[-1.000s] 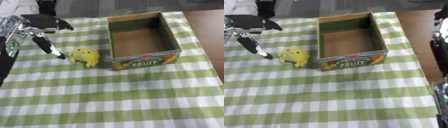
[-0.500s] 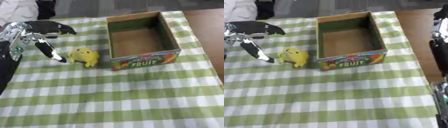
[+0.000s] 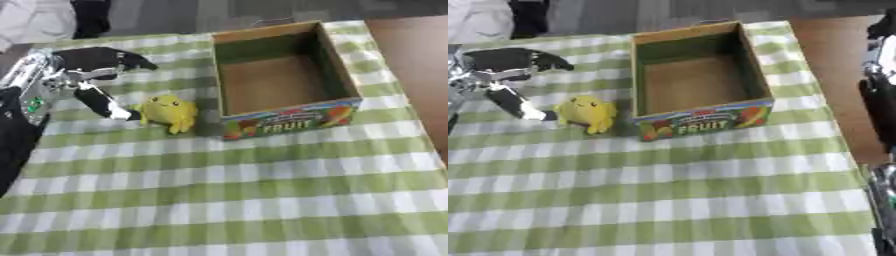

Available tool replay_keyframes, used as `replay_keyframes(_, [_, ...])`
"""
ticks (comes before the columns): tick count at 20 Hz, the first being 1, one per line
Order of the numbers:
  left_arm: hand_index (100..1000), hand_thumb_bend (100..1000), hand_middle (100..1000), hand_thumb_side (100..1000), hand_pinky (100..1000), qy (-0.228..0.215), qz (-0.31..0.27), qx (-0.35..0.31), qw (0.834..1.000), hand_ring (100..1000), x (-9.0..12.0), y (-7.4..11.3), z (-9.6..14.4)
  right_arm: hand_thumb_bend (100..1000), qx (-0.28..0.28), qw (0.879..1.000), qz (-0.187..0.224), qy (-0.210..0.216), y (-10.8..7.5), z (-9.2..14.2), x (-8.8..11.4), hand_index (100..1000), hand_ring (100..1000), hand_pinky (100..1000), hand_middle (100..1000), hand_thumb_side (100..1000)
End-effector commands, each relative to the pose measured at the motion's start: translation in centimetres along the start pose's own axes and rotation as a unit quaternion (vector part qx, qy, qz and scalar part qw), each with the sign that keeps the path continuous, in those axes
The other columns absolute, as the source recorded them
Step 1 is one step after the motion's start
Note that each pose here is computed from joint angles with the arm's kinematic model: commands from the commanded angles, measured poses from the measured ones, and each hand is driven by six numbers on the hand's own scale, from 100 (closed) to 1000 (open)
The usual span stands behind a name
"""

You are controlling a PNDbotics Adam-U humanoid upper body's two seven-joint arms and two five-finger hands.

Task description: Pick up objects on the table and place them in the box.

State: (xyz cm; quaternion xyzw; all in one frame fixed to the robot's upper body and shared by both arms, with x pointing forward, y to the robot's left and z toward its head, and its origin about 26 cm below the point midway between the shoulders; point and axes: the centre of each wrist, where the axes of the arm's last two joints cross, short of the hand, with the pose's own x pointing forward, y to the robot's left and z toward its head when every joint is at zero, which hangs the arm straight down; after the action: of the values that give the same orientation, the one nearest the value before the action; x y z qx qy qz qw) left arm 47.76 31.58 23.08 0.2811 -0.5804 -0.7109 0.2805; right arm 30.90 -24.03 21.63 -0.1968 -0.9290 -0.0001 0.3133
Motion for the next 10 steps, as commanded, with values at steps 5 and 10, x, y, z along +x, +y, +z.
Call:
replay_keyframes(5, [1000, 530, 890, 523, 969, -0.078, -0.049, -0.097, 0.991, 907, -0.4, 3.0, 0.8, 100, 0.004, 1.000, -0.005, -0.020, -0.1, -0.6, 0.8, 864, 833, 790, 538, 588])
replay_keyframes(10, [1000, 574, 882, 536, 972, -0.080, -0.028, -0.092, 0.992, 900, -0.6, 3.4, 0.8, 100, 0.005, 1.000, -0.006, -0.022, -0.1, -0.7, 0.8, 863, 833, 790, 536, 588])
